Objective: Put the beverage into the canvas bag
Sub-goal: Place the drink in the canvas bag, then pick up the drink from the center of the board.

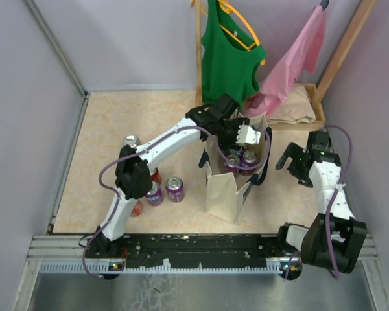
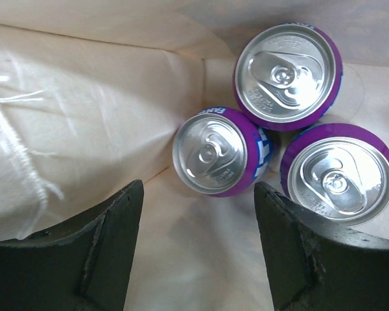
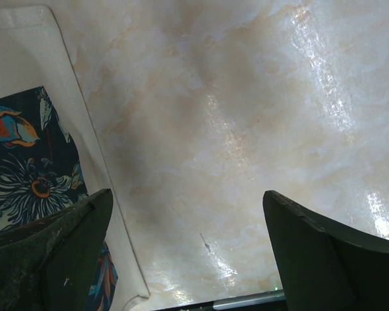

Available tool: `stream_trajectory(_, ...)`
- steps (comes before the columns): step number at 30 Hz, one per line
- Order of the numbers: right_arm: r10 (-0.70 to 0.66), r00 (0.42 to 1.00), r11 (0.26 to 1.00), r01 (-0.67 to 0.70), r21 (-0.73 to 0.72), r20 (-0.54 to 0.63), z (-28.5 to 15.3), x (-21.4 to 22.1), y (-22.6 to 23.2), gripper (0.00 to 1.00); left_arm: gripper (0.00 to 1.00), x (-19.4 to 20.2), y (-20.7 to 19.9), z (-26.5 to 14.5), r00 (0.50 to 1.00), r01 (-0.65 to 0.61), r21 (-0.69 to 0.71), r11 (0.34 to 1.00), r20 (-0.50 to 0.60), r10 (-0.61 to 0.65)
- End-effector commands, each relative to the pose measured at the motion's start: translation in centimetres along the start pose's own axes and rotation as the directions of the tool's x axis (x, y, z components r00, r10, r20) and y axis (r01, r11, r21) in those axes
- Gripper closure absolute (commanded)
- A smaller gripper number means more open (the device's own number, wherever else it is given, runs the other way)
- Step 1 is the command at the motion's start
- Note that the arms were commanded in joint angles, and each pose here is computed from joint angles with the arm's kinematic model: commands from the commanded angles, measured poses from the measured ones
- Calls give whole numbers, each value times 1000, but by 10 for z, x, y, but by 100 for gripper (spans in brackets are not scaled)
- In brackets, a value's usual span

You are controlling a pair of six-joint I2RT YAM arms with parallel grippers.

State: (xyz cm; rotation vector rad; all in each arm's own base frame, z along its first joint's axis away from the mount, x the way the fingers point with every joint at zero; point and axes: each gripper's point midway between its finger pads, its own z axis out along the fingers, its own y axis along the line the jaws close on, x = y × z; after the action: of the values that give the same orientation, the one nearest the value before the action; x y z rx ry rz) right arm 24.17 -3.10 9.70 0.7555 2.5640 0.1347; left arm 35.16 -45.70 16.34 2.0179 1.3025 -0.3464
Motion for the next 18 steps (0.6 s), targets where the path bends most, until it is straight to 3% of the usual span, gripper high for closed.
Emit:
stream_trajectory(1, -1, 1000, 1000, 1, -14, 29, 0, -9, 1, 1, 26, -41, 45, -46, 993, -33, -210, 977, 103, 56)
stream_trajectory(6, -2, 999, 1000, 3, -19, 41, -3, -19, 5, 1, 26, -56, 71, -90, 984, 43, -340, 939, 178, 19)
stream_trajectory(10, -7, 999, 1000, 8, -21, 54, -6, -31, 9, 1, 27, -51, 98, -142, 949, 235, -428, 873, 293, -112)
stream_trajectory(15, -1, 997, 1000, 3, -28, 71, -9, -44, 14, 1, 32, -8, 112, -225, 858, 481, -490, 727, 435, -274)
stream_trajectory(18, 10, 997, 999, -7, -38, 76, -11, -49, 18, 1, 33, 37, 97, -251, 829, 554, -510, 658, 415, -376)
